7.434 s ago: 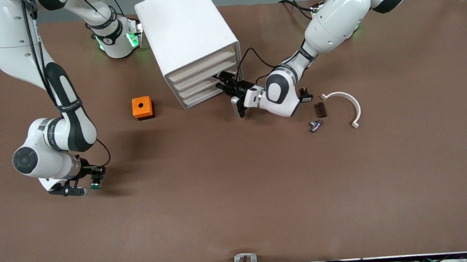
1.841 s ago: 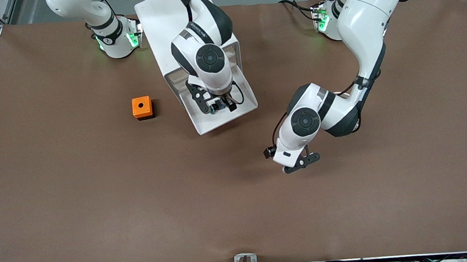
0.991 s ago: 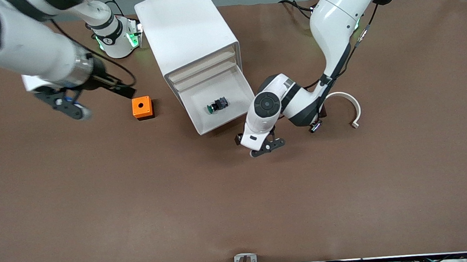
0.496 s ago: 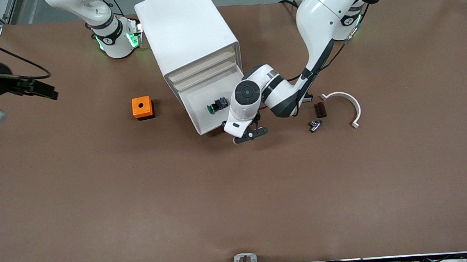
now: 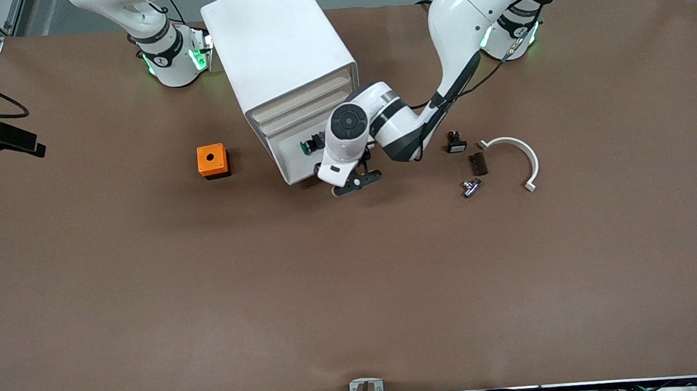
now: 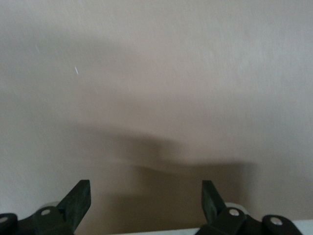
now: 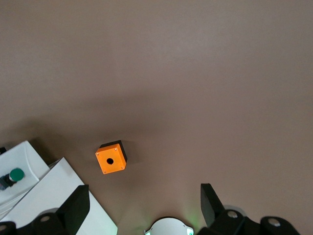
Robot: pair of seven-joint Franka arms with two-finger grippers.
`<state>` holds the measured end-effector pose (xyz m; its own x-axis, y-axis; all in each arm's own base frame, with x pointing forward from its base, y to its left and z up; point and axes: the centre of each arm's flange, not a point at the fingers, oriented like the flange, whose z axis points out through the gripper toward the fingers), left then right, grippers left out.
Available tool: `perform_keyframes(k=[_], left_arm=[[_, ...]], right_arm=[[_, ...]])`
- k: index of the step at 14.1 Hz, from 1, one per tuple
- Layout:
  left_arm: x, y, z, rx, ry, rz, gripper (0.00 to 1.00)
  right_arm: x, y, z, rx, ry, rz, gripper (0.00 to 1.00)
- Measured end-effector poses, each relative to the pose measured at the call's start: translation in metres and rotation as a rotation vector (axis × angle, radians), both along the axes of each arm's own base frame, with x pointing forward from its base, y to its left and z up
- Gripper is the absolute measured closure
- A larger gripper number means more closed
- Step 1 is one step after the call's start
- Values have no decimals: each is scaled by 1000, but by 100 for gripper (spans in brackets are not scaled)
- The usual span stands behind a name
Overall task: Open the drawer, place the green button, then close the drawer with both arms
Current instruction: 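Push the drawer closed into the cabinet with the left gripper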
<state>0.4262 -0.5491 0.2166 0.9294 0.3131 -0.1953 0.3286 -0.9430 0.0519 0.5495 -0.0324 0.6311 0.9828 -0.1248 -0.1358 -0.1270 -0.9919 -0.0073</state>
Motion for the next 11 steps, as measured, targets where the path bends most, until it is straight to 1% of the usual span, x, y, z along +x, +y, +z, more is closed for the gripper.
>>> perform_keyframes(k=[3,6,9,11], left_arm=[[-35,-23,1,3,24,4,0],[-69,-45,1,14,31,9,0],[-88,-57,2,15,31,11,0],[-91,-58,1,18,30,25,0]], right_arm=[[3,-15,3,-8,-38,-15,0],[6,-20,9,-10,-71,-15,0],[6,-21,11,-9,-80,24,0],[6,-21,16,-10,-91,33,0]])
